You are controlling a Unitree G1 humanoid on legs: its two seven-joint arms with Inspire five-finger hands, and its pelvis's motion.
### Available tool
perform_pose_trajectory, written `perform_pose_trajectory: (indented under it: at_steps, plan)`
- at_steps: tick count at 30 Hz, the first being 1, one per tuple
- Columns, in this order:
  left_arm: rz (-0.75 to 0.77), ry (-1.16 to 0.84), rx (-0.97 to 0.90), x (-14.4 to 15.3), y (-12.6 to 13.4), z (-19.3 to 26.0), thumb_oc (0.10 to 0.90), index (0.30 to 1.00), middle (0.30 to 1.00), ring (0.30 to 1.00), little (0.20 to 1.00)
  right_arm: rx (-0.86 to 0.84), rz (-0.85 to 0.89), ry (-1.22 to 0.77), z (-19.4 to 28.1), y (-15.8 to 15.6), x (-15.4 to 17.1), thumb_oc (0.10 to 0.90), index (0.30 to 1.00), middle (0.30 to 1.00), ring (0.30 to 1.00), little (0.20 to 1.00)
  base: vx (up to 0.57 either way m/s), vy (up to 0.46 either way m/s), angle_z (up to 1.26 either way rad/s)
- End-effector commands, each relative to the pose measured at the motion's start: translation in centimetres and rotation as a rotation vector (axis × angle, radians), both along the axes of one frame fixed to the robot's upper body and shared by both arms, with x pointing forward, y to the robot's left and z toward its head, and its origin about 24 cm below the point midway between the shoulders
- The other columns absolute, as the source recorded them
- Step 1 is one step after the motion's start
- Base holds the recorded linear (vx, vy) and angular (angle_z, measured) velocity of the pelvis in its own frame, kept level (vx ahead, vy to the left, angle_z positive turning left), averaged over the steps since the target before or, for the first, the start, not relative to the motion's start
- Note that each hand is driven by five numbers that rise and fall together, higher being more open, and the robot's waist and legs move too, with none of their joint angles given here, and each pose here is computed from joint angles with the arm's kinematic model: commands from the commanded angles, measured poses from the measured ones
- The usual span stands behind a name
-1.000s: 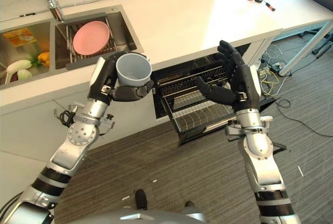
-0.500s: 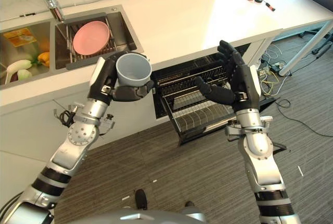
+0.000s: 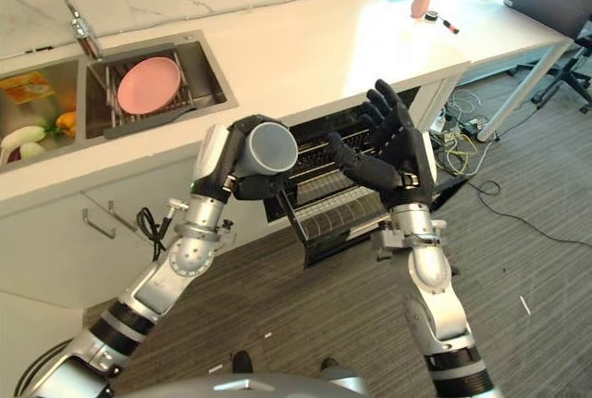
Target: Place the dishes in the dishwasher.
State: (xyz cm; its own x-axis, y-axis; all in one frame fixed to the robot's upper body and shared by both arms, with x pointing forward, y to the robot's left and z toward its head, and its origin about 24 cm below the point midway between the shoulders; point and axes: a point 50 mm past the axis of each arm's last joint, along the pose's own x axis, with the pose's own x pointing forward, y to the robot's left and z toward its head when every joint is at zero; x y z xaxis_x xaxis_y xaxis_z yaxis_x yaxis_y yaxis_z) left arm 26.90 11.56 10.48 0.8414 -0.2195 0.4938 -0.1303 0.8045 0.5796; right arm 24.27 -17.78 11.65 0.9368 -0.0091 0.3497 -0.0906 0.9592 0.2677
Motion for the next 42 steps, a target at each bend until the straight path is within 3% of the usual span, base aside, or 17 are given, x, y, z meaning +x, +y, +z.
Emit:
perform_pose_trajectory:
  at_steps: [1,9,23,34,42]
  plan:
    - [0.058,-0.323,0.015,2.0,-0.9,5.5,0.4,0.3,0.3,0.3,0.3,0.084,0.117,-0.306,5.6,2.4,-0.7,0.8,0.9,0.9,0.9,0.9,0.08,0.076,-0.14]
    - [0.087,-0.367,0.052,2.7,-2.0,6.0,0.4,0.3,0.3,0.3,0.3,0.125,0.189,-0.273,5.3,4.3,-0.2,0.8,0.9,0.9,0.9,0.9,0.02,0.021,-0.01]
    - [0.101,-0.333,0.136,4.0,-2.9,5.4,0.4,0.3,0.3,0.3,0.3,0.053,0.316,-0.25,5.1,7.2,-0.1,0.8,0.9,0.9,0.9,0.9,0.0,0.0,0.0]
    - [0.206,-0.391,0.173,4.7,-1.6,6.3,0.4,0.3,0.3,0.3,0.3,-0.151,0.246,-0.239,4.2,7.1,-0.3,0.8,0.9,0.9,0.9,0.9,0.0,0.0,0.0]
    - [0.235,-0.402,0.218,4.4,-2.1,5.8,0.4,0.3,0.3,0.3,0.3,-0.05,0.191,-0.183,4.0,8.2,0.0,0.8,0.9,0.9,0.9,0.9,0.0,0.0,0.0]
